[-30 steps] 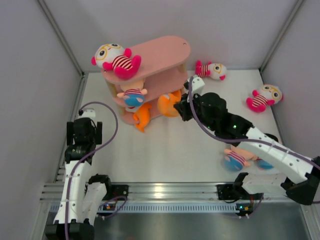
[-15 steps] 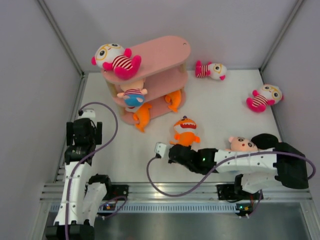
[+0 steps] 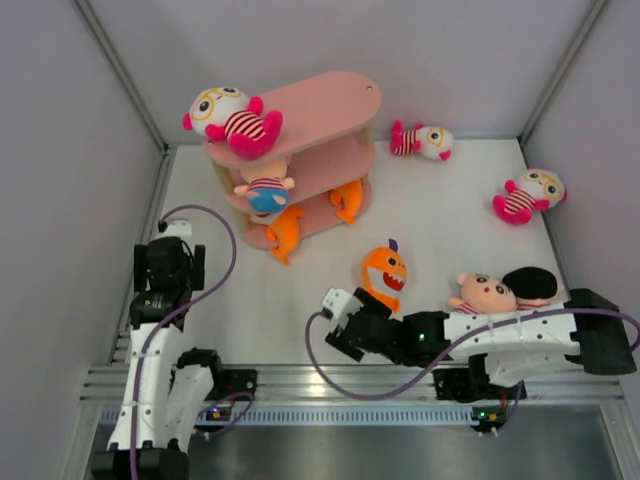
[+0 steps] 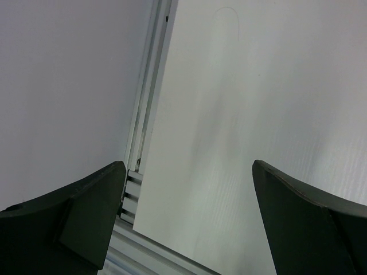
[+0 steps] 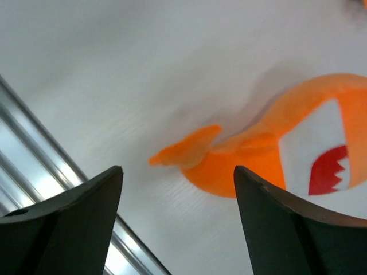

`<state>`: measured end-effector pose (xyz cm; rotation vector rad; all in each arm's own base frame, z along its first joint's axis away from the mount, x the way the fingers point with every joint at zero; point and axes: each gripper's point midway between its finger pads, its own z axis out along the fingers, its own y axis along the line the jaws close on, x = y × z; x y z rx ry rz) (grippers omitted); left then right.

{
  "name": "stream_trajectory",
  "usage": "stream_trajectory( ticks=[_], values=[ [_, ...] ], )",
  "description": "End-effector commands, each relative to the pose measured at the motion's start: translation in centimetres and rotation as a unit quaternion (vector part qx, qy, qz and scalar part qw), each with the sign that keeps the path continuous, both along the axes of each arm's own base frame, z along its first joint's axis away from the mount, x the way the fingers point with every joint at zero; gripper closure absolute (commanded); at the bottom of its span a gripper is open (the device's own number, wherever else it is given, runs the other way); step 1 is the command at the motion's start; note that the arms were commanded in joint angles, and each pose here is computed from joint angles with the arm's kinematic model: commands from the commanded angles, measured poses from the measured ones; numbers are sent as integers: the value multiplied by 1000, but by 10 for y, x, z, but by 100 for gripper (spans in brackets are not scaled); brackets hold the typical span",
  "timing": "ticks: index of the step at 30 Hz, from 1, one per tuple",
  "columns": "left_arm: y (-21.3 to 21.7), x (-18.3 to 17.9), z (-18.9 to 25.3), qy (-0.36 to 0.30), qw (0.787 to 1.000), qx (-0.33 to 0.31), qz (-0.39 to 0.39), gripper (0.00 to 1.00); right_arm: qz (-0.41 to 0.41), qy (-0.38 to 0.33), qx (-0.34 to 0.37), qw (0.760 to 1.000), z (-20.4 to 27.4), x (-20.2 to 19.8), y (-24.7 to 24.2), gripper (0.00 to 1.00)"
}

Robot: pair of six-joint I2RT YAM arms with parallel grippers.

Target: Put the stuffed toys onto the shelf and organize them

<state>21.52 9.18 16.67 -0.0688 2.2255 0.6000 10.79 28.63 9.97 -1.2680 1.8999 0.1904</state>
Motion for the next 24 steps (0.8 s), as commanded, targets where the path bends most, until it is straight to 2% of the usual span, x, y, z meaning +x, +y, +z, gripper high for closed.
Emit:
stream_trajectory(
  ticks=[1, 2, 3, 4, 6, 8, 10, 11, 13, 15, 16, 18, 19, 21, 22, 24],
  values=[
    [-2, 1, 2, -9, 1000, 0, -8, 2, -234, 68, 181, 953, 49, 42, -12, 22],
    [-2, 1, 2, -8, 1000, 0, -8, 2, -341, 103, 231, 905, 40, 62, -31, 22],
    [-2, 2, 1, -7, 1000, 0, -8, 2, -395, 98, 268, 873, 45, 72, -46, 22],
    [-2, 1, 1, -6, 1000, 0, -9, 2, -452, 114, 312, 828, 43, 76, -56, 23],
    [-3, 2, 1, -7, 1000, -1, -10, 2, -490, 116, 358, 787, 37, 78, -70, 22],
    [-3, 2, 0, -6, 1000, -2, -12, 2, -494, 132, 411, 755, 35, 81, -64, 19],
    [-4, 3, 0, -5, 1000, -3, -14, 2, -484, 150, 426, 750, 32, 83, -53, 15],
    [-4, 2, 0, -5, 1000, -2, -13, 2, -481, 148, 422, 755, 30, 87, -47, 12],
    [-3, 2, 0, -3, 1000, -1, -12, 2, -489, 147, 394, 764, 25, 87, -42, 12],
    [-3, 2, 0, -3, 1000, -1, -11, 2, -519, 138, 331, 776, 7, 83, -44, 11],
    [-3, 2, 0, -2, 1000, -2, -10, 2, -542, 144, 330, 759, -1, 80, -44, 10],
    [-3, 2, 0, -2, 1000, -1, -11, 2, -584, 127, 286, 749, -33, 73, -64, 12],
    [-4, 2, 0, -3, 1000, -1, -12, 2, -603, 131, 298, 728, -40, 71, -65, 14],
    [-4, 2, 1, -2, 1000, -2, -13, 2, -592, 135, 282, 743, -57, 63, -60, 15],
    [-5, 3, 0, -1, 1000, -2, -15, 2, -577, 141, 296, 748, -55, 67, -47, 18],
    [-5, 3, 0, -1, 1000, -4, -17, 2, -574, 135, 291, 753, -59, 71, -42, 23]
  ],
)
